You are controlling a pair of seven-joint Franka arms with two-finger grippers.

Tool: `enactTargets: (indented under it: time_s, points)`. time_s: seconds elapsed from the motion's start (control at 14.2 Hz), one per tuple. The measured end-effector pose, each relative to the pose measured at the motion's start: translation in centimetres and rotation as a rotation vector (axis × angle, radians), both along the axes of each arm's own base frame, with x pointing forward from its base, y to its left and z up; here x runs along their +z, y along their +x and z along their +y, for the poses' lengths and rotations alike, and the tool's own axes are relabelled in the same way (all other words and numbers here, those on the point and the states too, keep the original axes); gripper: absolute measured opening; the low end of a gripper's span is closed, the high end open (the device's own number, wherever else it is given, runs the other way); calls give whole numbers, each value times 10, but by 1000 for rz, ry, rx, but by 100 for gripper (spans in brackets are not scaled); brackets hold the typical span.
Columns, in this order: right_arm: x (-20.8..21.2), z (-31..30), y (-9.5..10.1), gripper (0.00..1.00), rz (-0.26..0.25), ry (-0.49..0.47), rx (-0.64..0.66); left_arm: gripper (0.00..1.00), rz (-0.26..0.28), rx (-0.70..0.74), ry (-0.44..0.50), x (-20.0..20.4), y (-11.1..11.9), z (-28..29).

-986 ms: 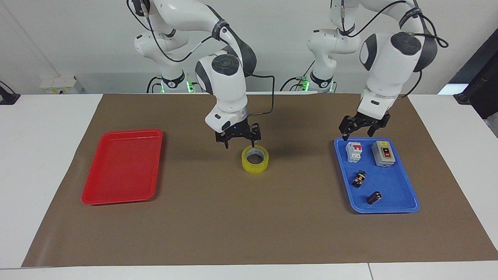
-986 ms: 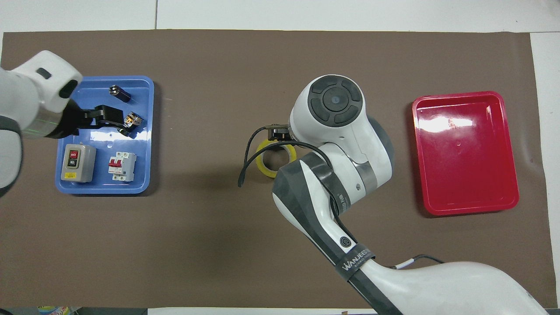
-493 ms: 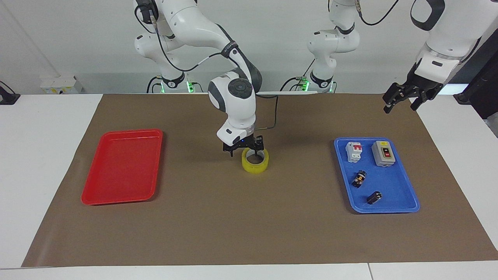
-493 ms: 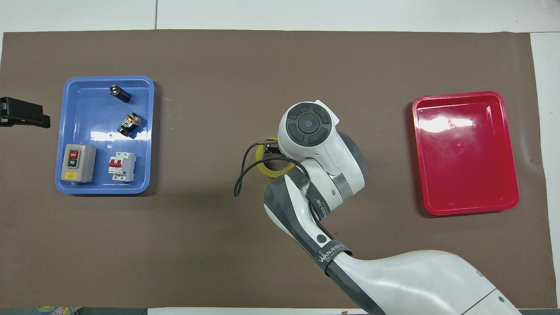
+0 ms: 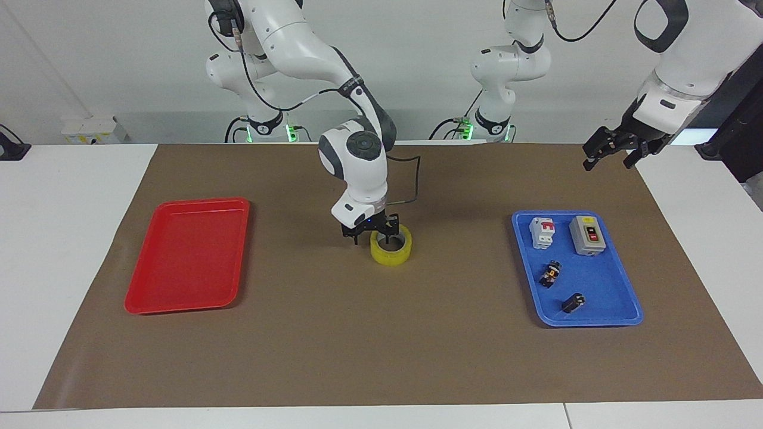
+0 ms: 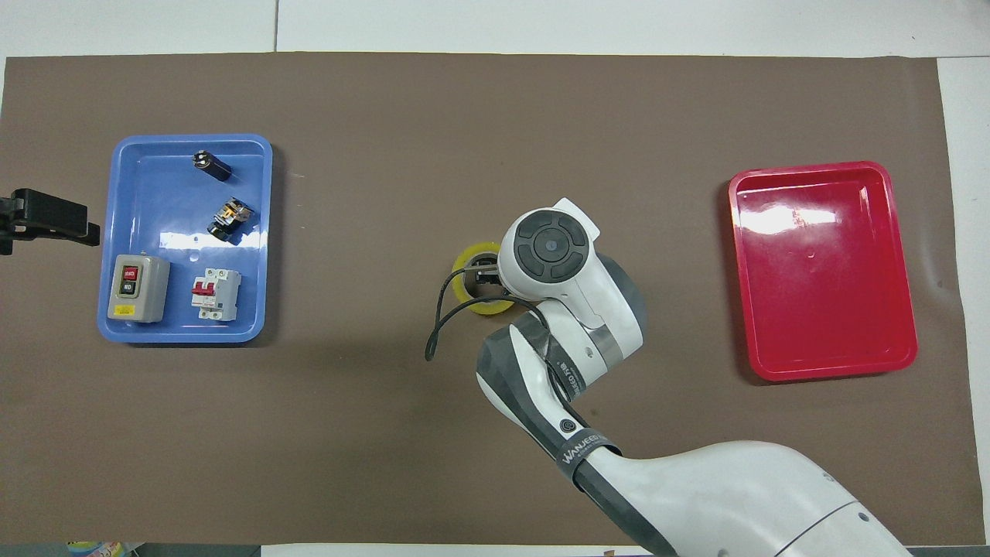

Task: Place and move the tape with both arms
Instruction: 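Carry the tape with the right gripper into the red tray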

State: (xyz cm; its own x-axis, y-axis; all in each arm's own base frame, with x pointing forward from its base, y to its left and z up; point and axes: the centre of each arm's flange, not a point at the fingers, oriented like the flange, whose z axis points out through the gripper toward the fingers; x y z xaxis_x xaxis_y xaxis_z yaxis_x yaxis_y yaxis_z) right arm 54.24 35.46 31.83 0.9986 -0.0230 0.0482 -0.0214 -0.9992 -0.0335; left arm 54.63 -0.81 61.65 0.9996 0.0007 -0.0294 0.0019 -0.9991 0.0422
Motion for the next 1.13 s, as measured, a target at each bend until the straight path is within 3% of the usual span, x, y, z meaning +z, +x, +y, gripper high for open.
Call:
enactTargets:
  time_s: [0.14, 0.21, 0.28, 0.42, 0.49, 0.77, 0.99, 1.13]
  points:
    - [0, 0, 0, 58, 0, 0, 0, 100, 2, -3, -1, 0, -2, -1]
    - [0, 0, 0, 58, 0, 0, 0, 100, 1, -4, -1, 1, -3, -2]
    - [0, 0, 0, 51, -1, 0, 1, 100, 1, -4, -1, 1, -3, -2]
    - [1, 1, -1, 26, -2, 1, 3, 100, -3, -5, 0, 1, -3, -2]
    - [1, 1, -1, 20, -1, 0, 3, 100, -9, -6, -1, 2, -2, -2]
    - [20, -6, 8, 20, 16, -65, 22, 100, -13, -11, 0, 2, -2, -5]
    - [83, -60, 44, 20, 46, -114, 69, 100, -13, -11, 0, 2, -2, -5]
    - [128, -137, 65, 20, 62, -119, 117, 100, -13, -10, 0, 2, -2, -4]
